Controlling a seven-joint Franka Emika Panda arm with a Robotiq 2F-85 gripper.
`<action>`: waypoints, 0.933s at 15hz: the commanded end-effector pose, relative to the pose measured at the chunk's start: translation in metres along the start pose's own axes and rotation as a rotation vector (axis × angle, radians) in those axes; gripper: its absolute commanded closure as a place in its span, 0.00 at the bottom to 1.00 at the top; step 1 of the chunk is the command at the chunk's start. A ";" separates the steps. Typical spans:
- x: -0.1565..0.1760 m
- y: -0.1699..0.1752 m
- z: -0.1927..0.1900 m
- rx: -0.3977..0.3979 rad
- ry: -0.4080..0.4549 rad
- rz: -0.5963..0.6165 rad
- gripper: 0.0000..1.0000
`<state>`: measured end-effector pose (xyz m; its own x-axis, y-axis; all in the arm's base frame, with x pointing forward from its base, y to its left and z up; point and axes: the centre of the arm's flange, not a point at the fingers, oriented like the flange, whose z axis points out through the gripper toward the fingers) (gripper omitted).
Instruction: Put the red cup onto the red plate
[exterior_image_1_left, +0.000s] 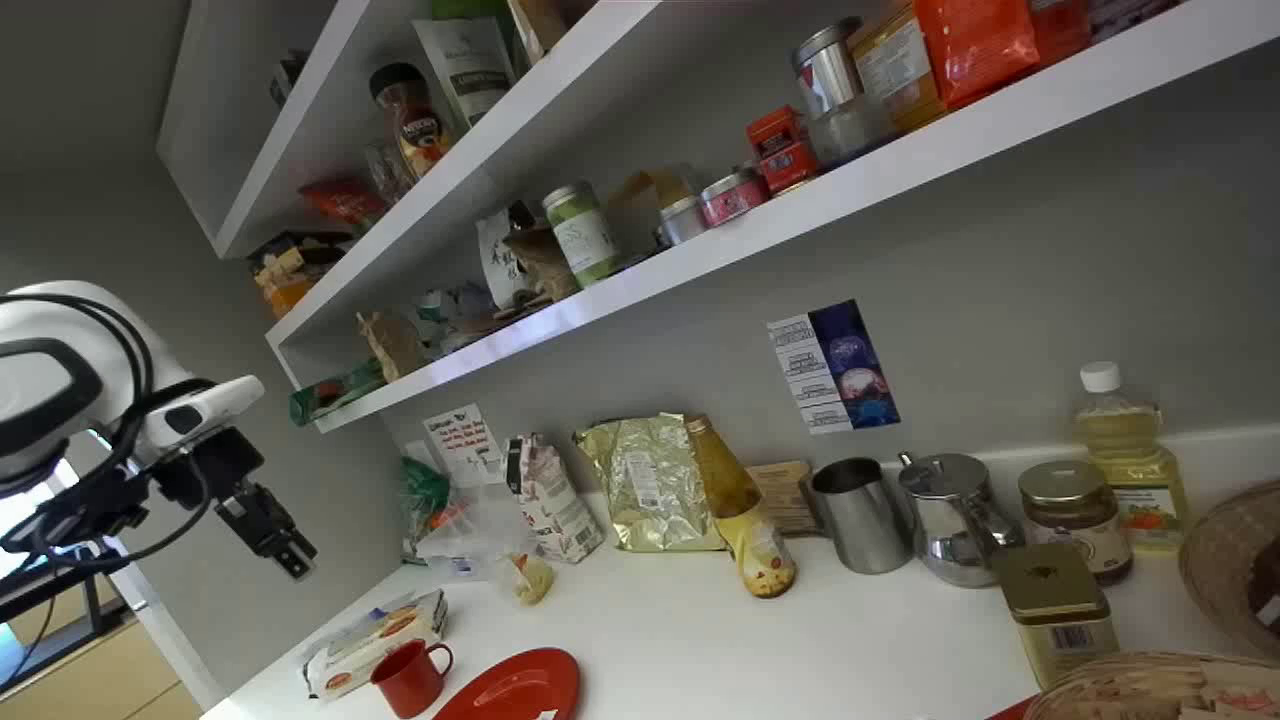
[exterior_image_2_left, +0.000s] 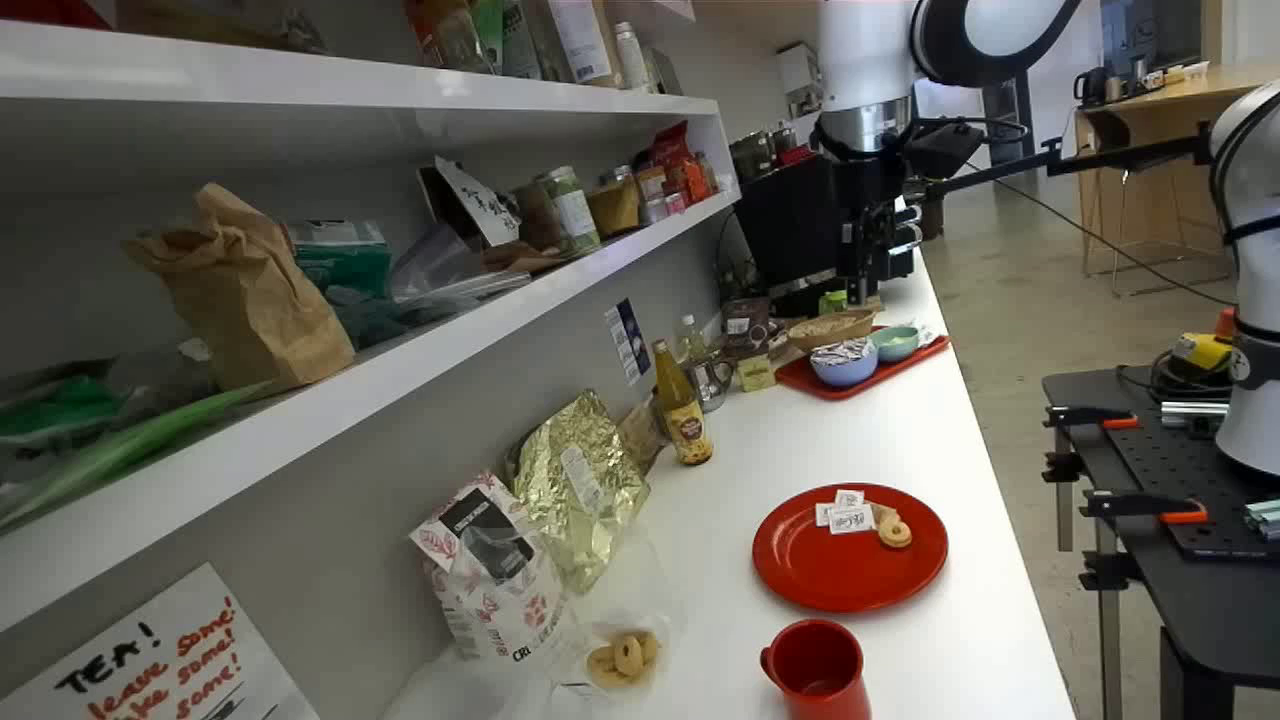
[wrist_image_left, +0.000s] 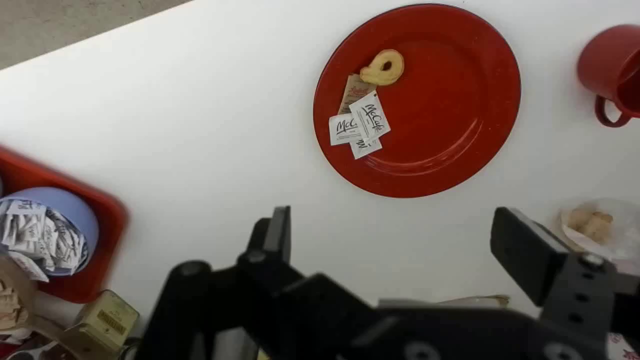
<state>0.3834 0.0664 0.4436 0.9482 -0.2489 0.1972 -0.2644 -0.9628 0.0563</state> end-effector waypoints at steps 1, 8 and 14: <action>0.000 0.000 0.000 0.000 0.000 0.000 0.00; 0.000 0.000 0.000 0.000 0.000 0.000 0.00; 0.004 -0.025 0.002 0.064 0.056 0.004 0.00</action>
<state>0.3843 0.0697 0.4448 0.9476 -0.2408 0.2098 -0.2564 -0.9653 0.0499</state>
